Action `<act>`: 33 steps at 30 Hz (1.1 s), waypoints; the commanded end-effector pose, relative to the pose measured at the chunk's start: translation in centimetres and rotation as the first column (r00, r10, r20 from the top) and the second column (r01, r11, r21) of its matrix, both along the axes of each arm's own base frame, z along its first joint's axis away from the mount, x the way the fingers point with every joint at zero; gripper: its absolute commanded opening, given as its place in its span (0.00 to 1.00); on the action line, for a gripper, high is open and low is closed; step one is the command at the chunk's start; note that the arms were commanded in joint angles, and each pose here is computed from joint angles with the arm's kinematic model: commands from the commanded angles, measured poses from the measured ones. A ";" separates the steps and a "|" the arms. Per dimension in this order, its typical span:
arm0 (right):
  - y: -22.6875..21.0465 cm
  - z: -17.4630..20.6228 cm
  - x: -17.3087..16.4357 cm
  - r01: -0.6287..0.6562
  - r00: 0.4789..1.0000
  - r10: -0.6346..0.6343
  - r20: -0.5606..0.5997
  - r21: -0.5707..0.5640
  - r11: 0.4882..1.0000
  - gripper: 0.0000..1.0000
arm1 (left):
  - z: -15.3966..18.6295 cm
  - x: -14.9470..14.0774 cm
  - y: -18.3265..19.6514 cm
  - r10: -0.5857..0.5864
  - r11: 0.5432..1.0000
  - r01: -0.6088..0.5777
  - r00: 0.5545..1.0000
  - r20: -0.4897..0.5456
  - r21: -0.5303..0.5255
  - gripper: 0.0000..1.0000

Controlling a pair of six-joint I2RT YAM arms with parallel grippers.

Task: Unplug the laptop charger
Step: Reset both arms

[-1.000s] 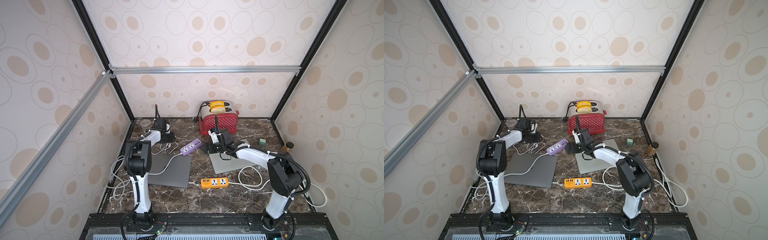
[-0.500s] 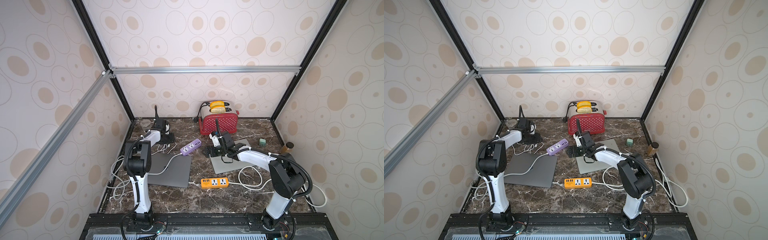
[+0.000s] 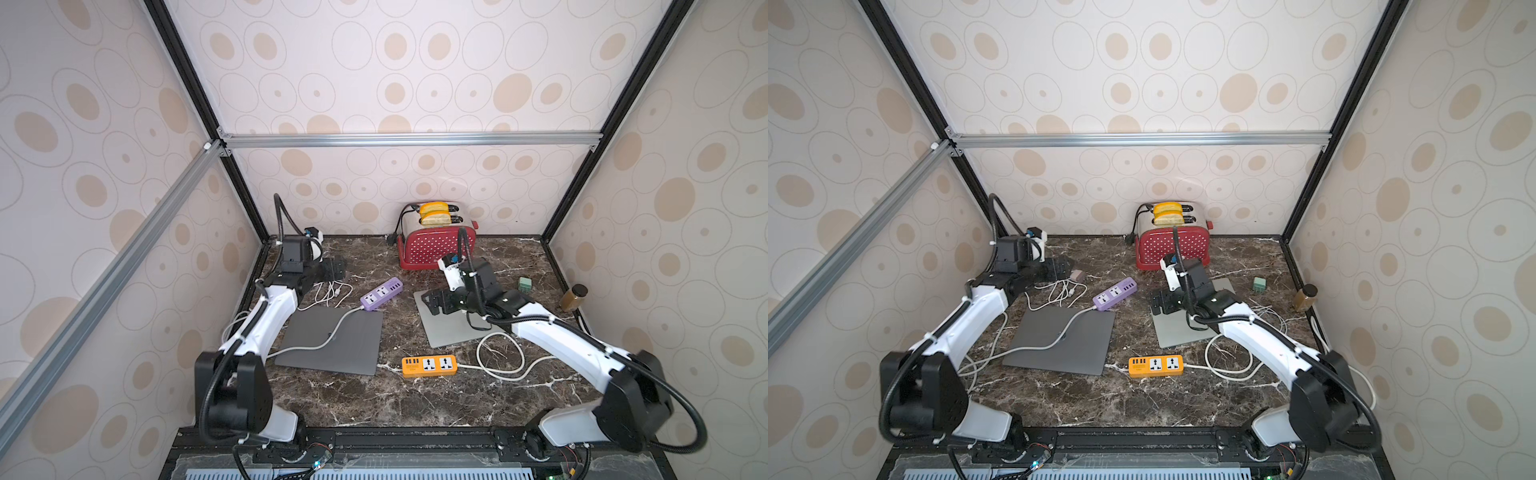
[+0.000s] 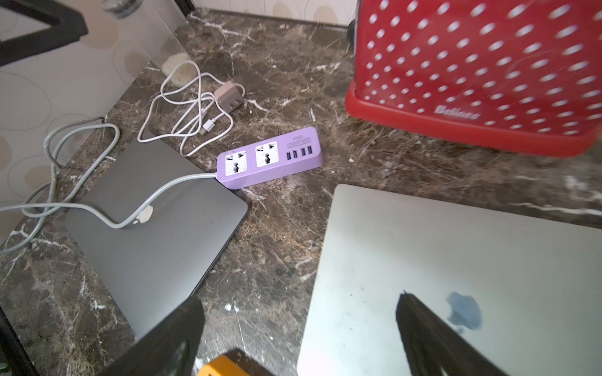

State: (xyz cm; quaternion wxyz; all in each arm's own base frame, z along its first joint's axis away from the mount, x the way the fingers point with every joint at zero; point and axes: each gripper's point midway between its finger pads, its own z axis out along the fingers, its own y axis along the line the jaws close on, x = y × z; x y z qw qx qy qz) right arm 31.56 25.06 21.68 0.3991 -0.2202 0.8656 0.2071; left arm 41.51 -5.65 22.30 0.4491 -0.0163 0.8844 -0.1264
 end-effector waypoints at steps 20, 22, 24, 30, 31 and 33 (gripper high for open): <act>-23.0 0.3 -7.3 0.601 0.763 -0.455 0.459 -0.246 0.760 1.00 | -7.5 -6.4 11.2 0.431 0.803 -0.468 0.884 0.184 0.370 0.99; -23.9 0.4 -8.0 0.638 0.705 -0.479 0.523 -0.173 0.750 1.00 | -7.9 -5.9 11.2 0.416 0.797 -0.475 0.879 0.232 0.373 0.99; -25.2 0.3 -8.7 0.685 0.636 -0.517 0.572 -0.110 0.720 1.00 | -8.9 -5.2 11.1 0.403 0.801 -0.477 0.876 0.265 0.361 0.99; -24.8 -1.5 -8.2 0.671 0.650 -0.483 0.587 -0.144 0.728 1.00 | -11.0 -1.9 9.2 0.274 0.851 -0.333 0.941 0.196 0.407 0.99; -24.5 -1.9 -7.9 0.665 0.661 -0.474 0.582 -0.161 0.729 1.00 | -11.0 -1.5 9.2 0.265 0.852 -0.326 0.943 0.202 0.408 0.99; -23.7 -2.8 -6.6 0.651 0.675 -0.446 0.587 -0.191 0.734 1.00 | -10.9 -1.2 9.2 0.241 0.868 -0.303 0.950 0.198 0.394 0.99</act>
